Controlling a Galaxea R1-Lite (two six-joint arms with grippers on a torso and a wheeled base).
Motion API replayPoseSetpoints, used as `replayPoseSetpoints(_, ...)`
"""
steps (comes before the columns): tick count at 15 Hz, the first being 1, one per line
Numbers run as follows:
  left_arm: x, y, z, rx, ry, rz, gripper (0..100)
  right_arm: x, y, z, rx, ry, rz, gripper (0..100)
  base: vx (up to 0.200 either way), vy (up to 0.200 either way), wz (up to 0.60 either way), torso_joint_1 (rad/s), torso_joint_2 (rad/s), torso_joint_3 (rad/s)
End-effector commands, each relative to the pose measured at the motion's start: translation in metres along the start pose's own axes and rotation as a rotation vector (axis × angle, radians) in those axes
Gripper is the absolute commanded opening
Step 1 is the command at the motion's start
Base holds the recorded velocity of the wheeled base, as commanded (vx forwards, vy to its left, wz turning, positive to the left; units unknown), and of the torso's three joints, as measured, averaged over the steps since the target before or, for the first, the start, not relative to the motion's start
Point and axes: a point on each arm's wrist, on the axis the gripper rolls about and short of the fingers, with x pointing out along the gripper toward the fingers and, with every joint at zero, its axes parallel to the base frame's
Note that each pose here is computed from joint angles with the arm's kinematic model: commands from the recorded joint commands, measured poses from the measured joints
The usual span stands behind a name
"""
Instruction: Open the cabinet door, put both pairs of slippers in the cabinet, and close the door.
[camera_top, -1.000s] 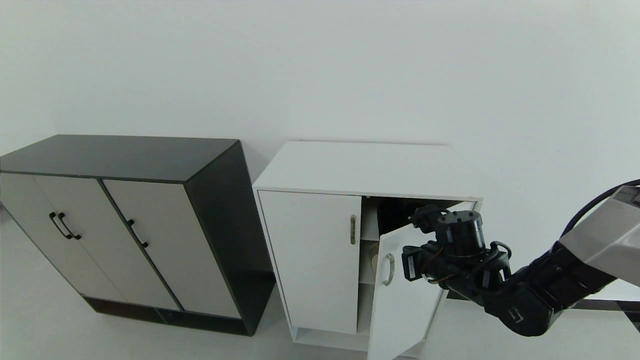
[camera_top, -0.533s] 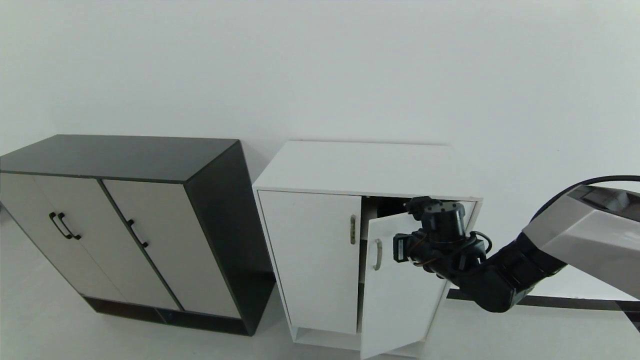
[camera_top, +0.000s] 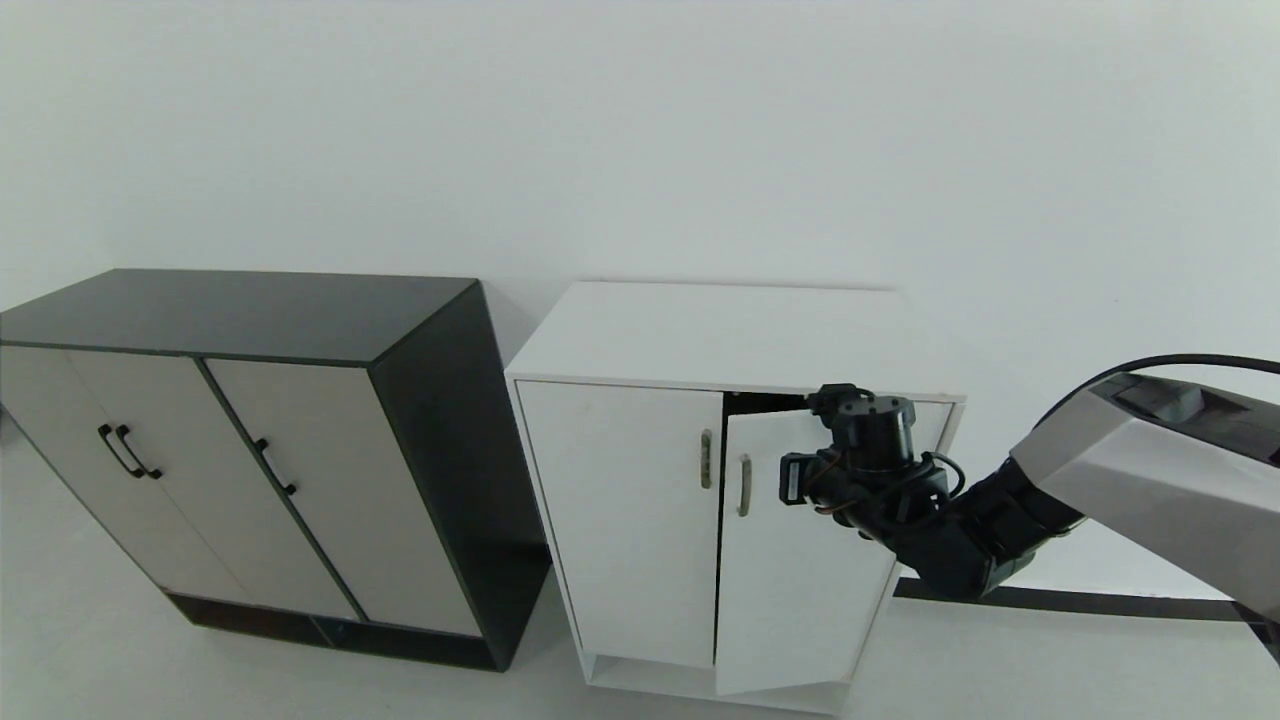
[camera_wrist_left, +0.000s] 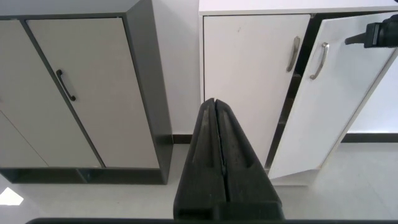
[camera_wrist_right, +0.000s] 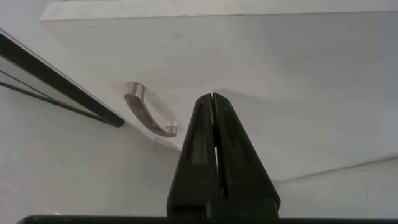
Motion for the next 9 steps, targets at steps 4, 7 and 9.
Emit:
replayPoseSetpoints(4,0.0,0.0,0.0,-0.001,0.001,0.001,0,0.009,-0.006,0.002,0.019,-0.014,-0.016,0,0.0,0.0,0.0,0.0,0.0,0.0)
replayPoseSetpoints(7,0.0,0.0,0.0,-0.001,0.002,0.001,0,0.011,-0.013,0.002,0.025,-0.016,-0.037,0,0.0,0.0,0.0,0.0,0.0,0.0)
replayPoseSetpoints(9,0.0,0.0,0.0,0.0,-0.001,0.001,0,0.014,-0.015,-0.001,0.028,-0.025,-0.038,0,0.0,0.0,0.0,0.0,0.0,0.0)
